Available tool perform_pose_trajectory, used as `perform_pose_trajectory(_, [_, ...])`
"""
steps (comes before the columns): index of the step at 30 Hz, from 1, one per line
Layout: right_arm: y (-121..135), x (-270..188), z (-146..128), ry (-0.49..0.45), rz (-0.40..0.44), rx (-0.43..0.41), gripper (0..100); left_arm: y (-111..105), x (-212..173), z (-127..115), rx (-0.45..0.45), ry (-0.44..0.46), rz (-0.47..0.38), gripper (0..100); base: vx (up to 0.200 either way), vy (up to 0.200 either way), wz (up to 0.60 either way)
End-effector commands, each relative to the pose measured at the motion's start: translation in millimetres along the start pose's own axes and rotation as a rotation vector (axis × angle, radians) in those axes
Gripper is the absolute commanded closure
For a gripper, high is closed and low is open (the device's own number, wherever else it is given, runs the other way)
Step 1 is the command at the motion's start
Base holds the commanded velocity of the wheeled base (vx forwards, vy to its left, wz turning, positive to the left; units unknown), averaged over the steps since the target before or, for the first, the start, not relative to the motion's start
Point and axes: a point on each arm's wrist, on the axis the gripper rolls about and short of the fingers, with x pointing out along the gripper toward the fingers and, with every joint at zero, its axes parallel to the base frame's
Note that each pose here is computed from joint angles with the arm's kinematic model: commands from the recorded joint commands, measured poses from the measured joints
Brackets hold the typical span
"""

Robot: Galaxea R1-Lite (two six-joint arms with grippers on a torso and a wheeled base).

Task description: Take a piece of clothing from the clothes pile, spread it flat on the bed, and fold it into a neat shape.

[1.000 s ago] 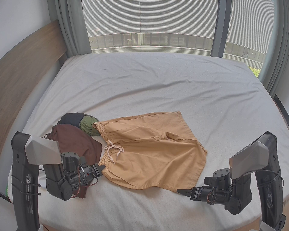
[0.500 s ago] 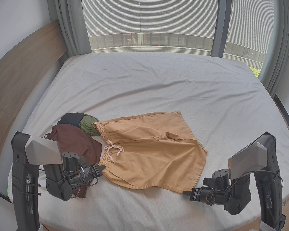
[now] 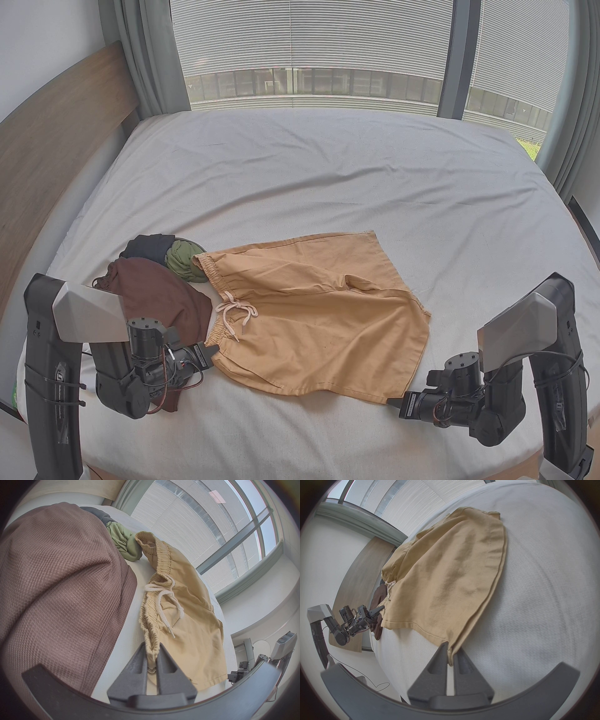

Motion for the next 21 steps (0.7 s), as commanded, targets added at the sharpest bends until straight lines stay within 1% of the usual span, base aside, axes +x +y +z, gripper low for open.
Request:
perform_pose_trajectory(1, [0.8, -19.7, 5.1, -0.014, -0.014, -0.015, 100, -4.4, -8.5, -3.3, 0.003, 0.019, 0.001, 100, 0.0, 0.0, 0.0])
perform_pose_trajectory(4, [-3.0, -30.5, 8.3, -0.026, -0.033, -0.025, 100, -10.2, -17.5, -2.2, 0.005, 0.027, -0.012, 100, 0.0, 0.0, 0.0])
perform_pose_trajectory(11, [-7.4, -51.7, 2.6, 0.001, -0.072, -0.024, 100, -19.1, -45.4, -5.5, 0.004, 0.067, -0.016, 100, 0.0, 0.0, 0.0])
perform_pose_trajectory(17, [-8.3, -60.6, -4.3, 0.037, -0.086, -0.05, 100, -19.6, -76.9, -17.2, 0.029, 0.126, 0.024, 100, 0.0, 0.0, 0.0])
perform_pose_trajectory(21, [-8.7, -65.6, -9.7, 0.066, -0.093, -0.045, 100, -18.4, -93.9, -28.1, 0.063, 0.179, 0.049, 100, 0.0, 0.0, 0.0])
